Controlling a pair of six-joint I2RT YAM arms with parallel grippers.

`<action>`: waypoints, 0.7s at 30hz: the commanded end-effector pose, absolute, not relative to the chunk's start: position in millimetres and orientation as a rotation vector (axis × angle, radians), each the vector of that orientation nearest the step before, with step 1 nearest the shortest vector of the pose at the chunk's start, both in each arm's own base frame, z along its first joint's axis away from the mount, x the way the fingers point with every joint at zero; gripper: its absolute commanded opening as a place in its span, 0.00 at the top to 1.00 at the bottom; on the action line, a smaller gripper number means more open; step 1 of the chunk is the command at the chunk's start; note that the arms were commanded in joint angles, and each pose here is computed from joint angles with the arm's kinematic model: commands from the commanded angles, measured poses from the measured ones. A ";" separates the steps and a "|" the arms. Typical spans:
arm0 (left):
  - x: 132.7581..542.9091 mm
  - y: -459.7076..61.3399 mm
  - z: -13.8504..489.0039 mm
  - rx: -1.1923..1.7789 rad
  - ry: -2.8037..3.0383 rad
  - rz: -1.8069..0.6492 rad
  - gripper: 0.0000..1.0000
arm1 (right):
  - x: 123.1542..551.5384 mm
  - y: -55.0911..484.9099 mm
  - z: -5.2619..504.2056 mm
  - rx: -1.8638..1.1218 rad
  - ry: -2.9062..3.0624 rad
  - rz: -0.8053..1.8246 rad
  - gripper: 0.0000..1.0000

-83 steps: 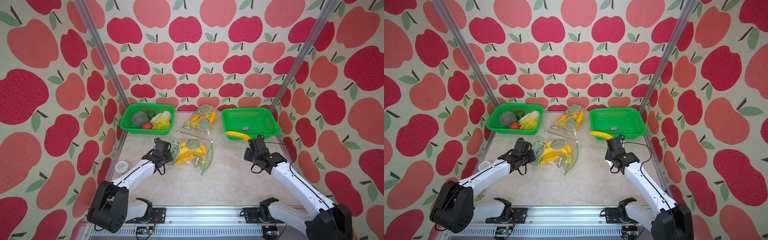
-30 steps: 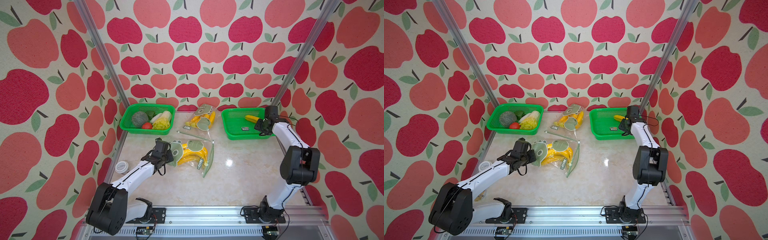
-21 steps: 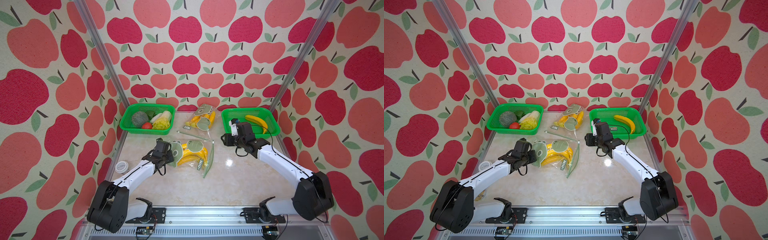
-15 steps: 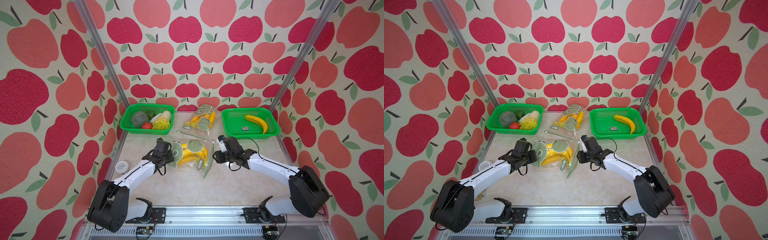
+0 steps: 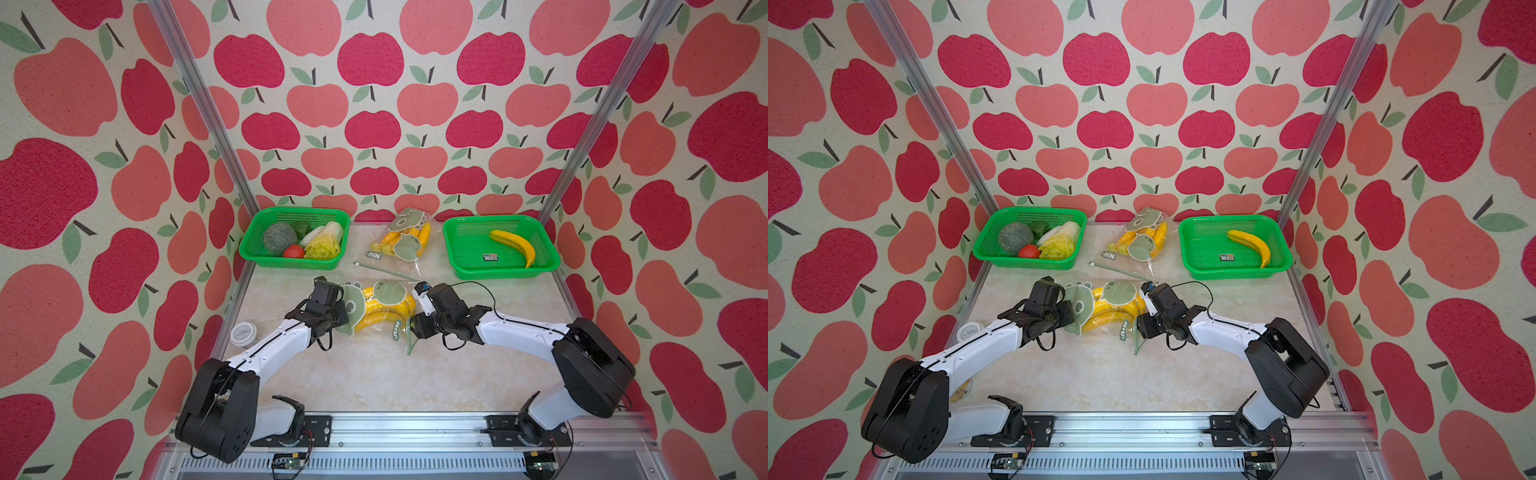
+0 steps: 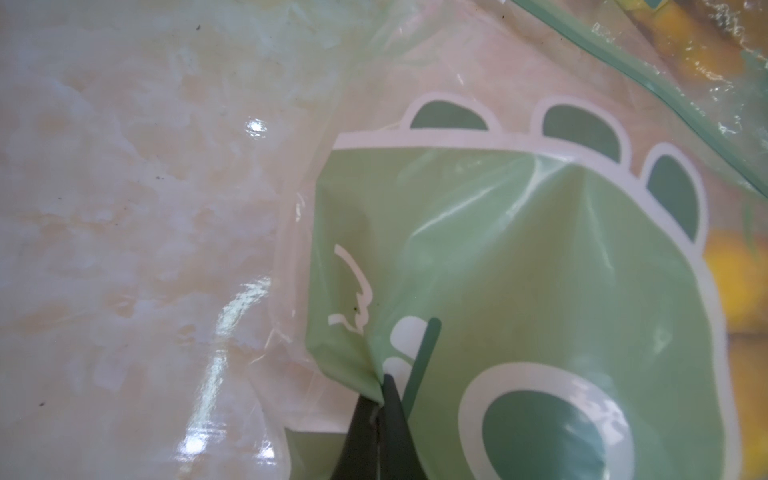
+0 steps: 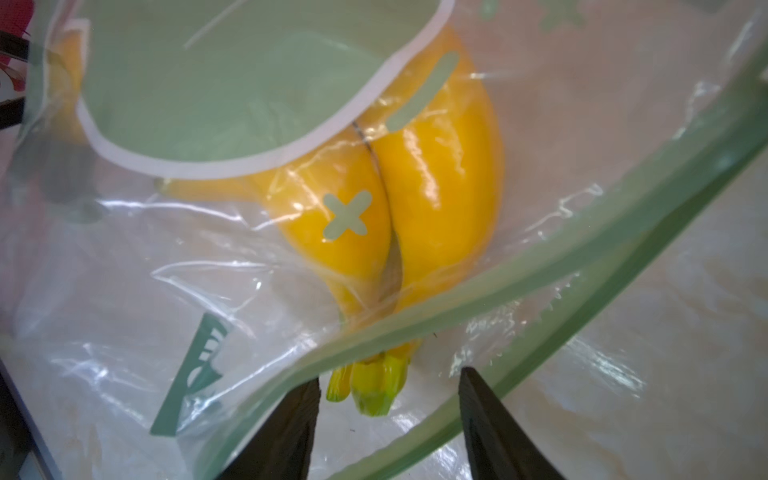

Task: Open the zip-top bag and take out the banana
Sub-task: Pick up the banana from the zipper food storage bag.

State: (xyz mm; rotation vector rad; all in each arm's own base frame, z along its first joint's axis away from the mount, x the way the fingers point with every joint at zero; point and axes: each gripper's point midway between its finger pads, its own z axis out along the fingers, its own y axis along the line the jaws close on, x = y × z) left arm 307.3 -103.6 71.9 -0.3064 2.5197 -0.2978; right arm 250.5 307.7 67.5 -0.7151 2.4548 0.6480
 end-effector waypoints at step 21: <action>314.5 -106.4 75.3 -0.294 2.528 -0.272 1.00 | 276.7 311.9 61.5 -0.609 2.518 0.327 0.73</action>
